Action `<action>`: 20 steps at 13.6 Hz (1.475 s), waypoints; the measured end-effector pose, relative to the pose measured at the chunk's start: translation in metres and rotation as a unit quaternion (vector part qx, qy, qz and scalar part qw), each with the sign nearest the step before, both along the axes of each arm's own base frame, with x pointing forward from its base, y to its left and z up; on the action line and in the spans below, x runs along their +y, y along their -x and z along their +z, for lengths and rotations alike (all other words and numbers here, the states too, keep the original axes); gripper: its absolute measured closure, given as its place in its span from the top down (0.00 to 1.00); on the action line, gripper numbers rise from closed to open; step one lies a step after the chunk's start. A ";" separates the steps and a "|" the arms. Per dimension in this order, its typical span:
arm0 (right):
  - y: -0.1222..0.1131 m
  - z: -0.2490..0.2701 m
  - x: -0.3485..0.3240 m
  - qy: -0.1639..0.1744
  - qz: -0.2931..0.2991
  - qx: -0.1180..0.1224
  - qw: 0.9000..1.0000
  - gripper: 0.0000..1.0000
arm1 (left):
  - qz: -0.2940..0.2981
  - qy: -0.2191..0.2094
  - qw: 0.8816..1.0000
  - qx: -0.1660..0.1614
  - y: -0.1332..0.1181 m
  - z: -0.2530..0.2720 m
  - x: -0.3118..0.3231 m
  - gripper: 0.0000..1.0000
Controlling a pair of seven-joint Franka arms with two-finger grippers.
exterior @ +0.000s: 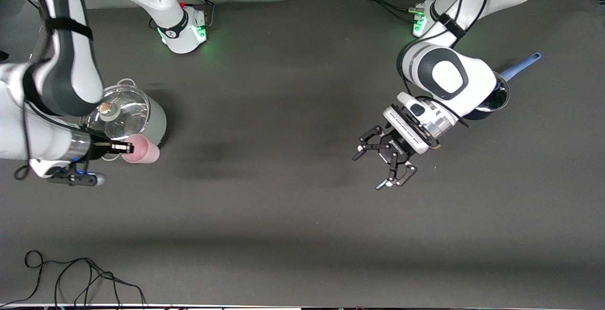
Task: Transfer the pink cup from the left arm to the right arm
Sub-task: 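Open the left gripper and pull the right gripper away with cup, then lower the cup beside the pot while the left gripper withdraws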
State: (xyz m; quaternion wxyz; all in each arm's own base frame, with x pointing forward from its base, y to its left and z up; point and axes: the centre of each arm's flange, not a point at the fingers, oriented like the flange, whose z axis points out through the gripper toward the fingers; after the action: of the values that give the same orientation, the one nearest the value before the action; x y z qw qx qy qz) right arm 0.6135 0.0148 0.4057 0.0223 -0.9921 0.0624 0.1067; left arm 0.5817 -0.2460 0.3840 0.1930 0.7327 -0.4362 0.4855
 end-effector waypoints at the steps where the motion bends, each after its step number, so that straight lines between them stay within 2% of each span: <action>1: 0.003 -0.020 -0.002 0.002 -0.002 -0.009 1.000 0.04 | 0.000 -0.006 1.000 0.003 -0.006 0.002 0.005 1.00; 3: 0.012 -0.060 -0.005 0.008 -0.006 -0.030 0.999 0.04 | -0.001 0.001 1.000 0.030 -0.019 0.004 0.015 1.00; 4: 0.019 -0.079 -0.005 0.011 -0.005 -0.038 0.999 0.04 | -0.003 0.008 0.998 0.055 -0.025 0.004 0.023 1.00; 7: 0.034 -0.127 -0.005 0.018 0.009 -0.050 0.999 0.04 | -0.012 -0.005 0.987 0.159 -0.041 0.015 0.054 1.00; 9: 0.039 -0.152 -0.003 0.025 0.014 -0.049 0.998 0.04 | -0.004 -0.049 0.973 0.228 -0.040 0.028 0.074 1.00; 11: 0.040 -0.166 -0.001 0.020 0.006 -0.045 0.999 0.04 | -0.014 -0.139 0.953 0.270 -0.032 0.037 0.105 1.00; 12: 0.041 -0.169 0.000 0.014 0.005 -0.044 0.999 0.04 | -0.013 -0.185 0.942 0.279 -0.029 0.039 0.123 1.00; 13: 0.040 -0.171 0.001 0.010 0.008 -0.044 0.999 0.04 | -0.007 -0.228 0.930 0.287 -0.027 0.041 0.142 1.00; 14: 0.040 -0.171 0.001 0.008 0.010 -0.045 0.999 0.11 | 0.008 -0.262 0.916 0.304 -0.024 0.043 0.160 1.00; 15: 0.040 -0.171 0.001 0.007 0.011 -0.046 0.999 0.22 | 0.035 -0.283 0.899 0.333 -0.019 0.044 0.173 1.00; 18: 0.036 -0.158 0.002 0.003 0.011 -0.051 0.999 0.53 | 0.184 -0.299 0.830 0.434 -0.002 0.050 0.192 1.00; 19: 0.033 -0.144 0.003 -0.003 0.012 -0.050 0.999 0.64 | 0.225 -0.298 0.809 0.454 0.003 0.053 0.193 1.00; 20: 0.030 -0.124 0.005 -0.011 0.013 -0.049 0.999 0.74 | 0.249 -0.300 0.792 0.469 0.007 0.059 0.195 1.00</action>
State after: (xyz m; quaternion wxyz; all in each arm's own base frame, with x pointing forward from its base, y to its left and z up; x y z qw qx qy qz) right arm 0.5834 0.0200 0.2821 0.0347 -0.9966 0.0469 0.0587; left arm 0.5747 -0.0511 0.4426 0.0173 0.9749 -0.2182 -0.0418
